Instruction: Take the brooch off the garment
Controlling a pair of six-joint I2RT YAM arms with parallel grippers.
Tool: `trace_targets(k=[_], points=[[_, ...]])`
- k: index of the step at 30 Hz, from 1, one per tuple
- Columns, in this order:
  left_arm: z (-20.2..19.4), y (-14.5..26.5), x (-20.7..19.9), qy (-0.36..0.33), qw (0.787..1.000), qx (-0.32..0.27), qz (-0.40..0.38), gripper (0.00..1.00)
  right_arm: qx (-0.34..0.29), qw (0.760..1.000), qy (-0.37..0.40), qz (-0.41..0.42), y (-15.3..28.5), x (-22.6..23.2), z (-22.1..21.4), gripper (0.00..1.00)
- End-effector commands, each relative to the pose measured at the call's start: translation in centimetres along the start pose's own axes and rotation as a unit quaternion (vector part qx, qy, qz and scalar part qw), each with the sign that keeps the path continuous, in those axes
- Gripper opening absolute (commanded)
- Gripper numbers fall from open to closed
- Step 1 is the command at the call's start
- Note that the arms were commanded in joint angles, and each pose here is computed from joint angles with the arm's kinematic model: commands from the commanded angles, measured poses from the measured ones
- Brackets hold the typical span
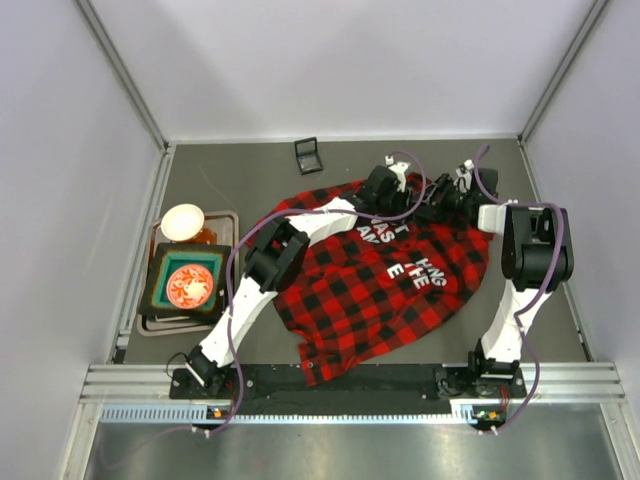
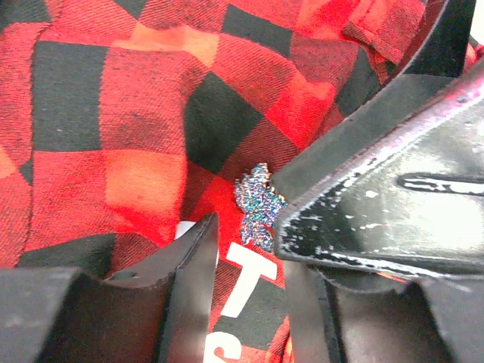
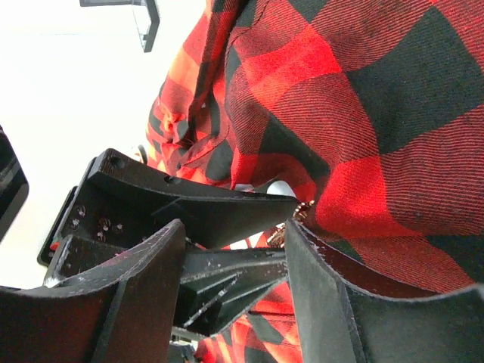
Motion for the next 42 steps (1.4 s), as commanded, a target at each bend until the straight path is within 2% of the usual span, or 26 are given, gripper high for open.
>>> trace_targets(k=[1, 5, 10, 15, 25, 32, 42], points=[[3.2, 0.9, -0.3, 0.006, 0.999, -0.044, -0.005, 0.42, -0.006, 0.999, 0.043, 0.027, 0.4, 2.3, 0.0, 0.56], [3.2, 1.1, -0.3, 0.013, 0.999, -0.044, -0.019, 0.36, -0.022, 0.998, 0.062, 0.004, 1.0, 2.2, 0.2, 0.60], [2.6, 1.4, 0.1, 0.031, 0.998, -0.038, -0.029, 0.35, -0.046, 0.994, 0.088, -0.049, 1.8, 1.6, 0.6, 0.62], [2.6, 1.5, 0.5, 0.061, 0.996, -0.039, -0.047, 0.35, -0.049, 0.994, 0.088, -0.051, 1.7, 1.6, 0.6, 0.62], [3.5, 2.3, -0.2, 0.065, 0.994, -0.054, -0.070, 0.33, -0.042, 0.994, 0.077, -0.058, 0.4, 1.2, 0.2, 0.54], [3.4, 2.5, -0.7, 0.073, 0.992, -0.047, -0.091, 0.38, -0.037, 0.996, 0.052, -0.056, -0.5, 0.8, 0.3, 0.50], [3.0, 3.0, -0.1, 0.079, 0.990, -0.049, -0.104, 0.53, -0.019, 0.999, -0.008, -0.043, -2.6, 0.8, -0.5, 0.50]])
Point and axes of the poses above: each gripper's point midway between its finger pads, its own y axis back along the fingers, its own x axis along the line the jaws close on, z = x × y, the point moved 5 cm from there along y, back along the fingers, and after that the axes turned 8 degrees about -y, right-handed, at the moved point
